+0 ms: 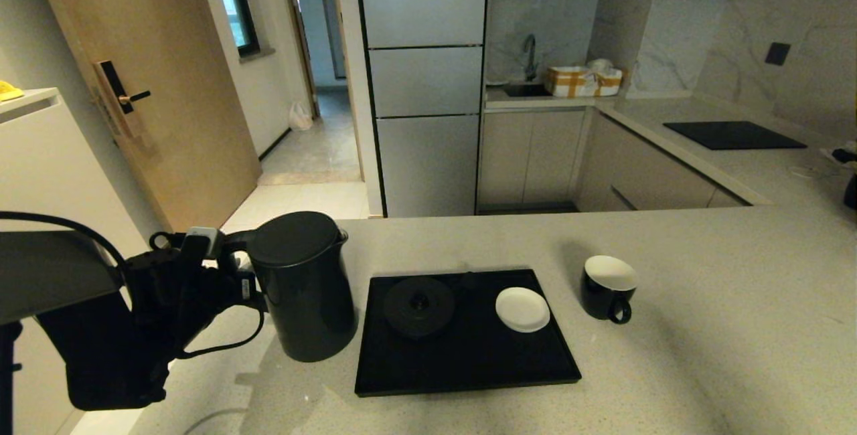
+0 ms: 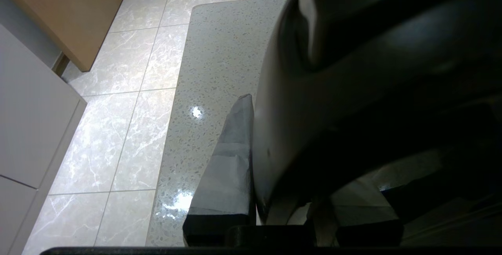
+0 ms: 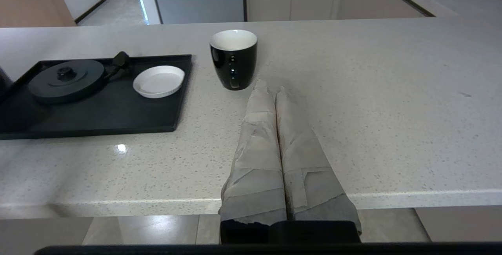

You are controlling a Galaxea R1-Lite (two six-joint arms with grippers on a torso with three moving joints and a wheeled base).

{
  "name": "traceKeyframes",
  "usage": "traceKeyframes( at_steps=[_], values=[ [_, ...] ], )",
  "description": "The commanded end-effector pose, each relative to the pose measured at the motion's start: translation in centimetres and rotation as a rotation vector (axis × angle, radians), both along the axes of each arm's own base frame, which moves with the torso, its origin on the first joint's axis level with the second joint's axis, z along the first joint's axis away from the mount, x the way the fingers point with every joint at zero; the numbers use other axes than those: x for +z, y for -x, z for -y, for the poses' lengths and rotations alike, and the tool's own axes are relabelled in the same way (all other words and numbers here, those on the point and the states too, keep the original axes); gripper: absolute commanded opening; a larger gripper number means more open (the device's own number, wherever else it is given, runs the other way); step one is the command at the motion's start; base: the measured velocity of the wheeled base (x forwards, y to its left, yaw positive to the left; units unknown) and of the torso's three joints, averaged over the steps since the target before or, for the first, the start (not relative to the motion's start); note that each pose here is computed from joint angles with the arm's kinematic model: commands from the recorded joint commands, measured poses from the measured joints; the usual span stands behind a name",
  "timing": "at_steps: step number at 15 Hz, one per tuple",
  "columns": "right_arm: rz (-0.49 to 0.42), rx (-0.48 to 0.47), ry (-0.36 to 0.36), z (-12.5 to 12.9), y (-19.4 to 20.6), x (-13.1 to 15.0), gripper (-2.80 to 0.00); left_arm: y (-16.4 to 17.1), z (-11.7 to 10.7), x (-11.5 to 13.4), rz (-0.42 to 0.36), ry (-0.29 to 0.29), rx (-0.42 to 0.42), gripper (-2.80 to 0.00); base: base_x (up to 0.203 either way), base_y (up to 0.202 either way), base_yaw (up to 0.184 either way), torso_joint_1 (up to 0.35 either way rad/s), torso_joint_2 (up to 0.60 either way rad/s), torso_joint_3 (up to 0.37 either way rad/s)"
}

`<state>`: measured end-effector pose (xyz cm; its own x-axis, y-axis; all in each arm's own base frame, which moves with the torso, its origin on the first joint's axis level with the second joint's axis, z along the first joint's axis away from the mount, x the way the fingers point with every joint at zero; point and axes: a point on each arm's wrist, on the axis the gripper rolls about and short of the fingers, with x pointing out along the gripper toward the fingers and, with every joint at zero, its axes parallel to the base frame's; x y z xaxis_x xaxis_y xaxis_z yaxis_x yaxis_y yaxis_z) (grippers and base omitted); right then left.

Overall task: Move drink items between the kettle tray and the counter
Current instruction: Place it on the left

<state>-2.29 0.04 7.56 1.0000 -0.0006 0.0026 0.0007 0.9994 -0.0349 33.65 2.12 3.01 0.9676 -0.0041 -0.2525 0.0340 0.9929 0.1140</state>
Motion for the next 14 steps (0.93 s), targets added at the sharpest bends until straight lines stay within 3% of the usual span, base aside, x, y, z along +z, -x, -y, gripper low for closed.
traceKeyframes(
  at_steps=[1,6,7,14],
  values=[
    [0.001,0.0,0.0,0.0,0.0,0.0,-2.8,-0.13,-0.01,-0.41,-0.008,-0.001,-0.001,-2.8,0.0,0.0,0.0,0.0,0.0,0.0],
    [0.001,-0.002,0.0,0.0,0.0,0.0,-2.8,0.02,0.01,-0.64,-0.025,-0.001,-0.002,-2.8,0.0,0.0,0.0,0.0,0.0,0.0],
    [0.001,0.0,0.0,0.0,0.0,0.0,-2.8,-0.01,0.0,-0.62,-0.023,-0.001,-0.002,0.0,0.0,0.0,0.0,0.0,0.0,0.0],
    [0.001,-0.002,0.0,0.0,0.0,0.0,-2.8,-0.06,-0.05,-0.49,-0.014,-0.002,0.0,0.0,0.0,0.0,0.0,0.0,0.0,0.0]
  ],
)
